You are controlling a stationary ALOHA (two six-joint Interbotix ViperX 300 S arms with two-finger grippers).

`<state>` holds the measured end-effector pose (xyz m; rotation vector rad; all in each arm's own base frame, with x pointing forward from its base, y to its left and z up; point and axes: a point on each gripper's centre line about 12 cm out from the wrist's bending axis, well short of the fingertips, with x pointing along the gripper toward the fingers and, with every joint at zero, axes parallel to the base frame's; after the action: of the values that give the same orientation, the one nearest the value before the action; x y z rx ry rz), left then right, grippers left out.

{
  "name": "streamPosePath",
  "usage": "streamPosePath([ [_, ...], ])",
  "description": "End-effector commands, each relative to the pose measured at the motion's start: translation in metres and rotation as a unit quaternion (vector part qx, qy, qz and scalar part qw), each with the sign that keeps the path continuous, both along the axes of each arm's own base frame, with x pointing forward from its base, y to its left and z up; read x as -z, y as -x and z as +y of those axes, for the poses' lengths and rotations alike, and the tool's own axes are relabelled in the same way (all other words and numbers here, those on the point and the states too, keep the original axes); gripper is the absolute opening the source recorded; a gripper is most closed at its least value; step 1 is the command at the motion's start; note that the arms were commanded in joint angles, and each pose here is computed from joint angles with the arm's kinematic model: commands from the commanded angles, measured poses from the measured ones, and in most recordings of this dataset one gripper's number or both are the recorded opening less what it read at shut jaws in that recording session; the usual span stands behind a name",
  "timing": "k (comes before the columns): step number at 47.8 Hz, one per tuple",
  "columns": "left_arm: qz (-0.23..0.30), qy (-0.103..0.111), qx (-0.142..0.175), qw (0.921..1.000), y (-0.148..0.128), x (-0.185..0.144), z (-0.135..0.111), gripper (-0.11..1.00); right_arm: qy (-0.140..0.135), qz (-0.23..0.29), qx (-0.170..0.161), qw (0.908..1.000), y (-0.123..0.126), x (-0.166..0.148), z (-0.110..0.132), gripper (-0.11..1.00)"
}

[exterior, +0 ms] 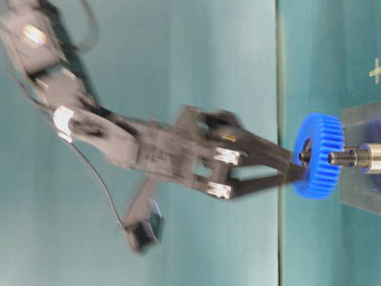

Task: Fit the large gear onto the shaft.
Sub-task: 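Align the gear hub with the upper shaft and push it on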

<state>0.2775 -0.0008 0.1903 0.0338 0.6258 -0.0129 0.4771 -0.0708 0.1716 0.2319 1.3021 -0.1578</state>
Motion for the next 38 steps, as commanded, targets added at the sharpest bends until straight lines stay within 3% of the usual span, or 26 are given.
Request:
streamPosePath([
  [1,-0.014,0.000,0.000,0.9999,-0.002,-0.007,0.000,0.00,0.004,-0.021,-0.009,0.9997,-0.008,-0.014,0.002,0.79],
  [15,-0.014,-0.001,0.000,0.9999,-0.001,-0.007,0.000,0.00,0.011,-0.033,-0.005,0.9994,0.001,-0.052,-0.003,0.79],
  [28,-0.012,0.000,-0.001,0.9999,0.000,-0.006,0.000,0.00,0.035,-0.098,-0.006,0.9946,0.027,-0.126,-0.001,0.78],
  [38,-0.021,-0.001,0.000,0.9998,-0.001,-0.008,0.000,0.00,0.039,-0.103,-0.008,0.9939,0.057,-0.131,0.005,0.78],
])
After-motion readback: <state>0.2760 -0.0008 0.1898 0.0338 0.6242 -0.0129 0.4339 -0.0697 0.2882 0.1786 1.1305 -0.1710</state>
